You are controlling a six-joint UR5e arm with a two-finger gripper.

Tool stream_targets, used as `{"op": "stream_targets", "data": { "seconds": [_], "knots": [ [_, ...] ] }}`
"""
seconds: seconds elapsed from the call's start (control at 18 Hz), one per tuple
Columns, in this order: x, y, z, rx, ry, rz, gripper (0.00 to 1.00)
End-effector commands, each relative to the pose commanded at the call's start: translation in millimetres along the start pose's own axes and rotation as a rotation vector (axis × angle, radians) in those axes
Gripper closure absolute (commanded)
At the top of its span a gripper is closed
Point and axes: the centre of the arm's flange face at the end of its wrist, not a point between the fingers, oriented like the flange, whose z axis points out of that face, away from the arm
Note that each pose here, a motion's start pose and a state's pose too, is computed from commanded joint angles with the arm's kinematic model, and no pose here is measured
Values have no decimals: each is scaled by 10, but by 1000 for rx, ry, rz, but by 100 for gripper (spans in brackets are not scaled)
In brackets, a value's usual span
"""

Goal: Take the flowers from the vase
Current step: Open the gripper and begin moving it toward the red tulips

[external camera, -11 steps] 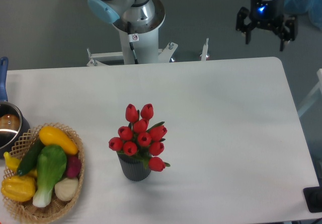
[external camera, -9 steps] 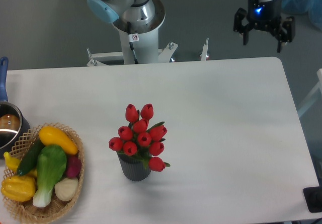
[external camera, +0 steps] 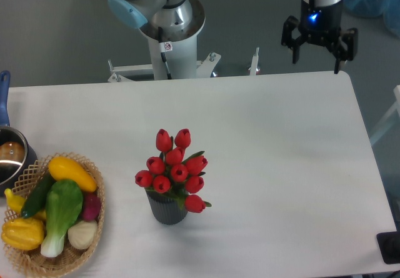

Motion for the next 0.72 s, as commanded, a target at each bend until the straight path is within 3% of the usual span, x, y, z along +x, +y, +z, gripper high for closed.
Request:
{"op": "stream_targets", "data": {
  "seconds": [0.72],
  "knots": [
    [272,48,193,31,51,5,0]
  ]
}}
